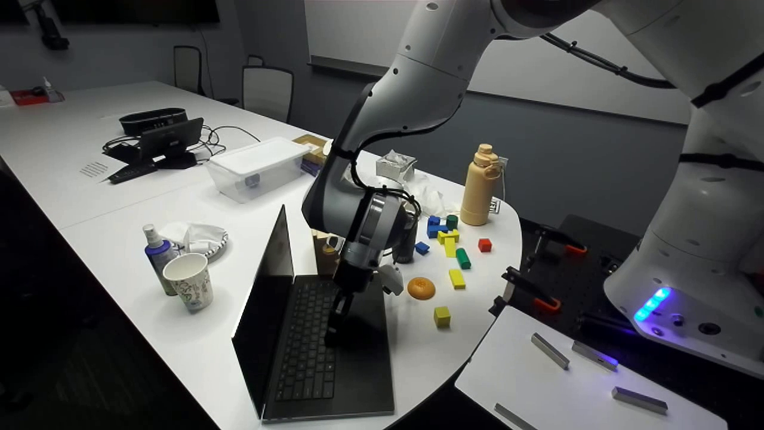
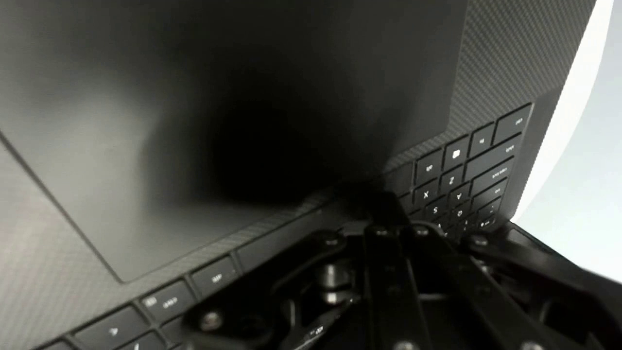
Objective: Open the laptop and click on the space bar
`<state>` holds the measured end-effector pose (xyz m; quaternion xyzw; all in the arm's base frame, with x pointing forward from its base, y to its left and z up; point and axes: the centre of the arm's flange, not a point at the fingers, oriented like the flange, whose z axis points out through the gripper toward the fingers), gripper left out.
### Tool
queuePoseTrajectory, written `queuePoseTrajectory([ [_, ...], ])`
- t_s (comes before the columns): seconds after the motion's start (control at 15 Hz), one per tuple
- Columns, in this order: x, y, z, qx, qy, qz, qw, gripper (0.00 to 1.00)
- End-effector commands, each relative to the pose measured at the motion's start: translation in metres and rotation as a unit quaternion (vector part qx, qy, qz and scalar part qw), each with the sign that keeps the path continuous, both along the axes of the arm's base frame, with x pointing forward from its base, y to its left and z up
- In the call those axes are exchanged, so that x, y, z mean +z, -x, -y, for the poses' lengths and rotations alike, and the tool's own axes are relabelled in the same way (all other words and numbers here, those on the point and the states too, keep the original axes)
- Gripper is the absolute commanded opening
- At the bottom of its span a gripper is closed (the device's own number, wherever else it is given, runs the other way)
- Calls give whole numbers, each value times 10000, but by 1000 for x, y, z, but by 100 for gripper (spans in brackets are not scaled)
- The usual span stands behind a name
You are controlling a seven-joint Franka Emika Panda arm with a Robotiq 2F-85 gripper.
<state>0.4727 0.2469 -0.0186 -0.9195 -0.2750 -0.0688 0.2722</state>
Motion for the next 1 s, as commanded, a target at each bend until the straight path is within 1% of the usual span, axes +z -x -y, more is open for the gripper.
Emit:
queuePoseTrajectory([
  [0.0,-9,-3,-6,67,125,138,9998,0],
  [0.27,7,-8,1,4,130,198,9997,0],
  [0.47,33,-14,8,-77,139,338,9993,0],
  [0.73,87,-28,19,-257,136,680,9973,0],
  [0.87,114,-35,25,-344,158,745,9965,0],
  [0.93,129,-36,29,-395,190,797,9959,26],
])
